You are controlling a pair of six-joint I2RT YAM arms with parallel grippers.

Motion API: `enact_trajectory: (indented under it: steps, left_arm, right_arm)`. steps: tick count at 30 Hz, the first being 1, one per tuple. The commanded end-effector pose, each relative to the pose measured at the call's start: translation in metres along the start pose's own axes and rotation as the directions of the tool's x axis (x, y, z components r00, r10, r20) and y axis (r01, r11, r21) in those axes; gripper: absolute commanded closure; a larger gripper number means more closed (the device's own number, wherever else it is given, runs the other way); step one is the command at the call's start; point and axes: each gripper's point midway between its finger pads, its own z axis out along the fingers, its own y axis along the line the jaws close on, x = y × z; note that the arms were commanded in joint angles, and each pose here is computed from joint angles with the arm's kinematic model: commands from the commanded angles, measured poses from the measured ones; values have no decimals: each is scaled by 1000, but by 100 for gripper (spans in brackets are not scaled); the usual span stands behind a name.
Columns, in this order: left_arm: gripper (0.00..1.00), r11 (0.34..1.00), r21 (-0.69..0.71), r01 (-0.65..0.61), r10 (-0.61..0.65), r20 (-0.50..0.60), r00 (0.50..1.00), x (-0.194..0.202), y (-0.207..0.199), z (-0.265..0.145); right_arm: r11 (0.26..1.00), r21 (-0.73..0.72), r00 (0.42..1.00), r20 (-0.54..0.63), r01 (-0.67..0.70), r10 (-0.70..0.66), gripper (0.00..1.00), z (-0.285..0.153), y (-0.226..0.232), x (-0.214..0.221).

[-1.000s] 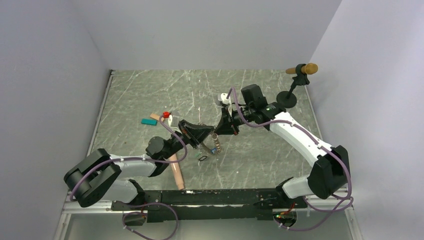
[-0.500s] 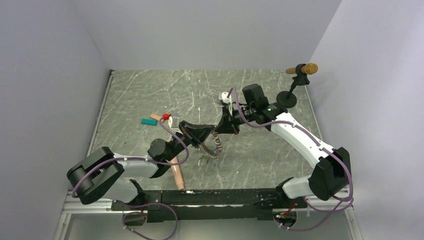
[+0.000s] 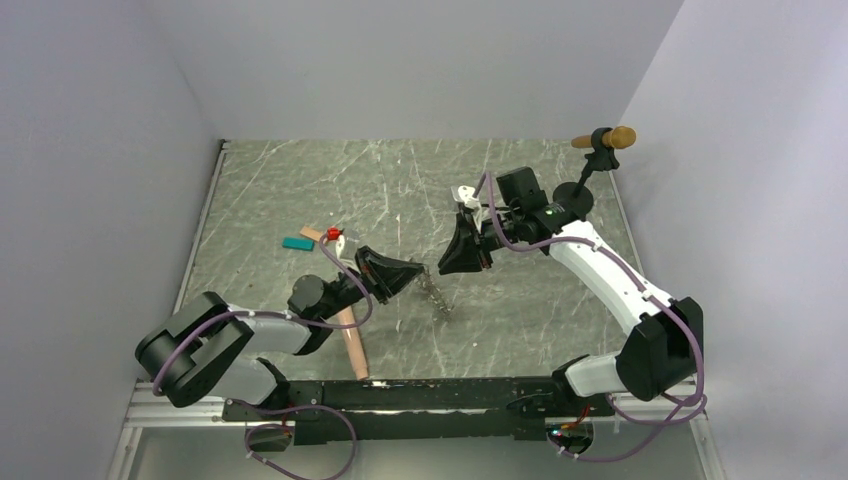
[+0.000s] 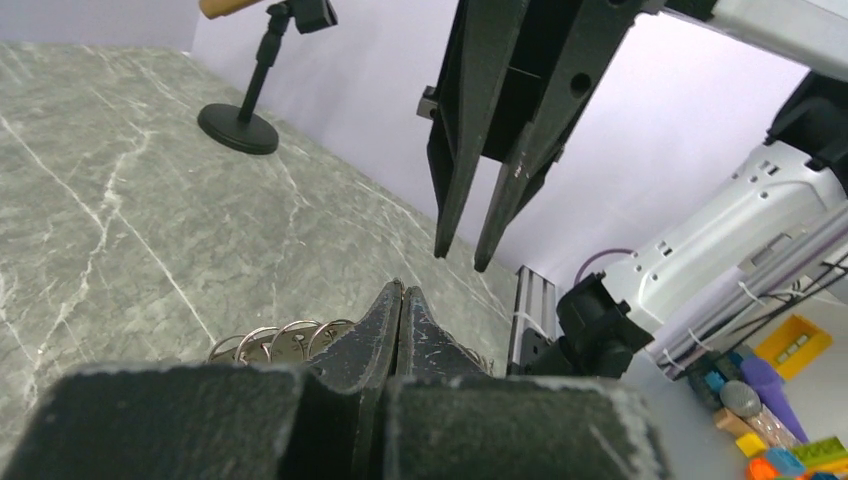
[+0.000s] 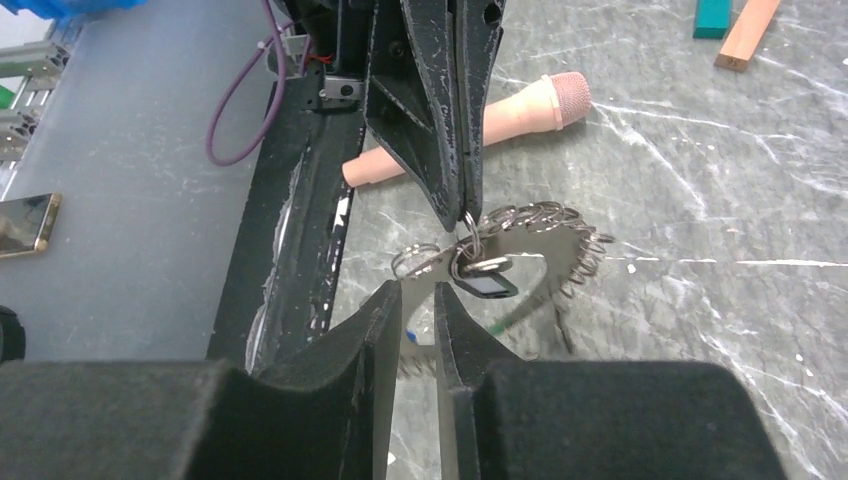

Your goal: Put the keys on the keyring

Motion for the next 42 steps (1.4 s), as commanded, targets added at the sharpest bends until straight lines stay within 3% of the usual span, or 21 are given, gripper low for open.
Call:
enact_trajectory:
  steps: [1,7,14,25,31,32,34,36,39,42]
  left_arm:
    - [100,966,242,-94,71,106,992,-42,-50,2]
    - [100,946,307,-102,82,79,994,-40,-58,8]
    - [100,937,334,-100,78,78,994,-44,-62,16]
    - [100,943,320,-95,75,76,994,-42,-59,14]
    - [100,950,303,-79,79,12,997,-31,-52,11]
    - [96,952,297,-78,86,-13,996,-28,-50,11]
    - [73,959,270,-90,114,-75,991,-20,-44,10]
    - [60,964,232,-128,164,-145,976,-13,-38,9]
    - [50,959,173,-224,262,-250,932,-12,-28,4]
    - [47,945,137,-298,328,-353,876,-8,-19,0]
  right_arm:
    - [995,-18,994,50,94,-93,75,-9,10,-23]
    - [998,-29,997,45,57,-56,67,-1,5,-15]
    - [998,-59,999,32,33,-31,66,11,7,-10]
    - [997,-55,999,13,45,-44,100,12,6,-10]
    - [996,-40,996,-30,80,-81,100,9,6,-10]
    - [996,-35,995,-48,88,-90,100,9,5,-9]
    - [994,-20,989,-107,105,-107,100,7,3,-5]
    - [993,-11,978,-175,116,-116,100,3,0,2]
    - [992,1,958,-260,127,-123,100,-3,-3,10]
    - [989,37,939,-321,142,-123,100,-5,-9,16]
